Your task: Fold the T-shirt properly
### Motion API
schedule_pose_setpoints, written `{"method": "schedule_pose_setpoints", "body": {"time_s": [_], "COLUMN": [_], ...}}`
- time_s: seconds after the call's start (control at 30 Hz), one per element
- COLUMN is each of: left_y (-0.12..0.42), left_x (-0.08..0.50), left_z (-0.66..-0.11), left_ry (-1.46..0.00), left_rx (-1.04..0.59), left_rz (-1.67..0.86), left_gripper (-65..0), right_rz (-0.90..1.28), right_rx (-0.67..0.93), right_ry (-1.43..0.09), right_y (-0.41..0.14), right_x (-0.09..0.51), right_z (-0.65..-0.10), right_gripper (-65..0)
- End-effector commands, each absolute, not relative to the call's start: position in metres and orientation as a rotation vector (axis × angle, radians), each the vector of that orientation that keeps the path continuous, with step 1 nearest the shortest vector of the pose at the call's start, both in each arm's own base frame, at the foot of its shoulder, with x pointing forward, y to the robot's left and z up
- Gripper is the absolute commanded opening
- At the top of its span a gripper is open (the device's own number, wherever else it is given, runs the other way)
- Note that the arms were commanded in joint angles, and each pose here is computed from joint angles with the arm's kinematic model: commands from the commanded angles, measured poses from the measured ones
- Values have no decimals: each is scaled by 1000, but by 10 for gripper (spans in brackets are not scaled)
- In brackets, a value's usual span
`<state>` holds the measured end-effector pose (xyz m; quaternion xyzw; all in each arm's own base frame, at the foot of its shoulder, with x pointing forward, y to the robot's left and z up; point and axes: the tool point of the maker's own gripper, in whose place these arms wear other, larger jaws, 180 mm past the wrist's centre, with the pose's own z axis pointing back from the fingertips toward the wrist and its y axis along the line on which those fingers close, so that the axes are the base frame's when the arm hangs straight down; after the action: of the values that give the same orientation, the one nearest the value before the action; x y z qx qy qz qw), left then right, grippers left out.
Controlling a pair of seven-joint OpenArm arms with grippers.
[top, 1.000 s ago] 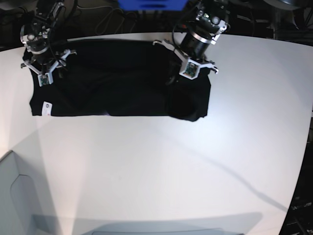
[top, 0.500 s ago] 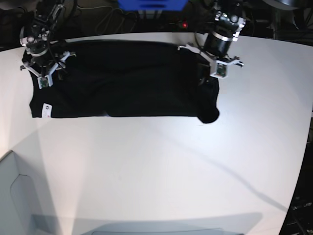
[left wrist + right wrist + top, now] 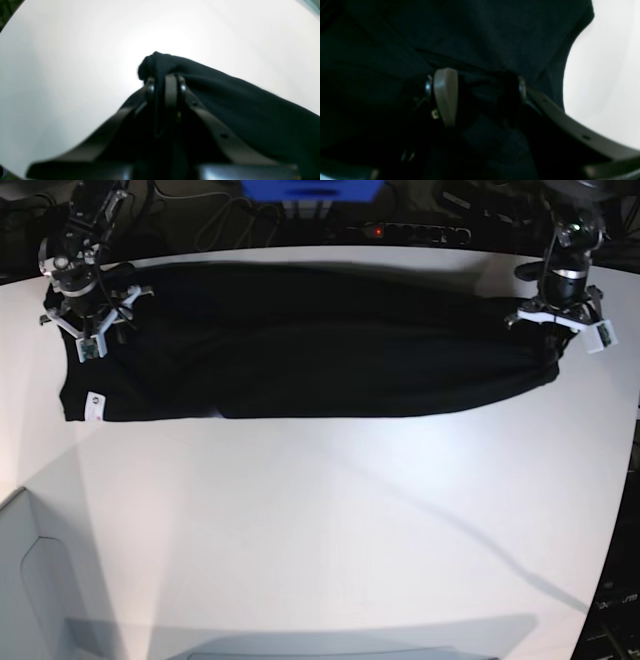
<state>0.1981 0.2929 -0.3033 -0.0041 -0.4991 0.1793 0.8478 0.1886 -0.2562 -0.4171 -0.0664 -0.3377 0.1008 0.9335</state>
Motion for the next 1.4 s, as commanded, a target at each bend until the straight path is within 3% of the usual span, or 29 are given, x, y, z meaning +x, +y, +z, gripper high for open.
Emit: {"method": "schedule_pose_setpoints", "body": {"time_s": [0.0, 0.53, 0.87, 1.07, 1.37], "left_y": [304, 321, 271, 276, 277], "left_x": [201, 195, 192, 177, 185], "left_z": [-290, -307, -344, -377, -356], "left_ry": [-1090, -1018, -901, -809, -868], "left_rx": [19, 22, -94, -102, -89], "left_rz": [387, 464, 387, 433, 415], "left_gripper": [-650, -650, -650, -650, -650], "right_rz": [228, 227, 226, 226, 226], "right_rx": [-160, -159, -157, -157, -157], "right_ry": [-644, -644, -643, -643, -643], "right_y": [-262, -261, -261, -261, -261], "right_x": [182, 182, 181, 181, 181], "right_z": [-420, -420, -421, -421, -421], "right_gripper": [-346, -346, -346, -346, -346]}}
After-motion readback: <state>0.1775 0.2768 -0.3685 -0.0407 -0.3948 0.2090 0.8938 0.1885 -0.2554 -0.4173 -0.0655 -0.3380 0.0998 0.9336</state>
